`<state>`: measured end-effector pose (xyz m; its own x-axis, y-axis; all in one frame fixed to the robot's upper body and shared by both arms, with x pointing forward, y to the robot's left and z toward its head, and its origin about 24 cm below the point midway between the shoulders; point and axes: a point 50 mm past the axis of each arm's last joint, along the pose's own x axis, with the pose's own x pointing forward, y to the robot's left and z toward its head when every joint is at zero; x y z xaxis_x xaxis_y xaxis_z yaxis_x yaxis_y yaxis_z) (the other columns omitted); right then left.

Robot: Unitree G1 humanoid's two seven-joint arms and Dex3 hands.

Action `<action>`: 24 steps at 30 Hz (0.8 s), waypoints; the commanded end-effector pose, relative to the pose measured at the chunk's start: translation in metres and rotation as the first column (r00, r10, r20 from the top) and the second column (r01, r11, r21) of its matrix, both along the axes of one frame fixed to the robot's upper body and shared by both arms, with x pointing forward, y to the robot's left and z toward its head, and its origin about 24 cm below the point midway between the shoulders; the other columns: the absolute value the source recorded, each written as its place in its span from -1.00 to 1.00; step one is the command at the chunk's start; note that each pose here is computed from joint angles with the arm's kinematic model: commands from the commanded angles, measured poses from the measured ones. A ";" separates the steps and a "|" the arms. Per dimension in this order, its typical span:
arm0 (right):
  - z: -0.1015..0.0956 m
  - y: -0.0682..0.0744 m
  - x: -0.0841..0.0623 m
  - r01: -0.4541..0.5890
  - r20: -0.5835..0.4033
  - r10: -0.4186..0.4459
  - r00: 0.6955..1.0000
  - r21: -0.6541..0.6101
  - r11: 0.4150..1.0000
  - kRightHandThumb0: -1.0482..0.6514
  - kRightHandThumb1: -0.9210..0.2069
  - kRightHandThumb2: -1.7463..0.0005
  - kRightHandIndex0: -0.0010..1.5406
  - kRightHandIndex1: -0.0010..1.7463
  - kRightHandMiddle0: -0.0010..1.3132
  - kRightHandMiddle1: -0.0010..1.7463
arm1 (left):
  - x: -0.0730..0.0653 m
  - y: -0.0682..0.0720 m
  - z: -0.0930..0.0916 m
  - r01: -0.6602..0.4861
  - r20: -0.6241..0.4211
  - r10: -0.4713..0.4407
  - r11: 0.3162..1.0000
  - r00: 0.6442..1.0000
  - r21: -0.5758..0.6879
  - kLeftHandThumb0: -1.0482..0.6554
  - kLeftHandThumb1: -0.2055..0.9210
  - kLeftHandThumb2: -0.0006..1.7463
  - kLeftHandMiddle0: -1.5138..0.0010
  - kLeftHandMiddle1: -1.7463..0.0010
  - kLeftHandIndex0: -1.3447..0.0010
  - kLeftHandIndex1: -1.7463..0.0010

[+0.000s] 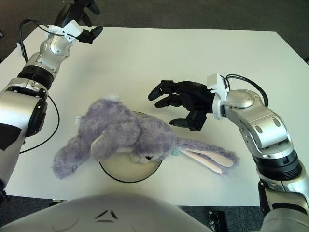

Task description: Put the doll into the plate.

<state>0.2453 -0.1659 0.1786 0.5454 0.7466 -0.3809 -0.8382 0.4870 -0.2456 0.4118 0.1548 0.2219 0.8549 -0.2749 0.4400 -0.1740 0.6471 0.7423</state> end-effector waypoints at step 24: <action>0.012 -0.013 0.007 -0.017 0.095 0.007 0.995 0.108 0.994 -0.66 -0.08 0.15 -0.95 -0.62 -1.00 0.00 | -0.001 -0.003 0.000 0.018 0.003 -0.018 1.000 1.000 0.005 0.23 0.55 -0.11 0.35 -0.61 0.59 -1.00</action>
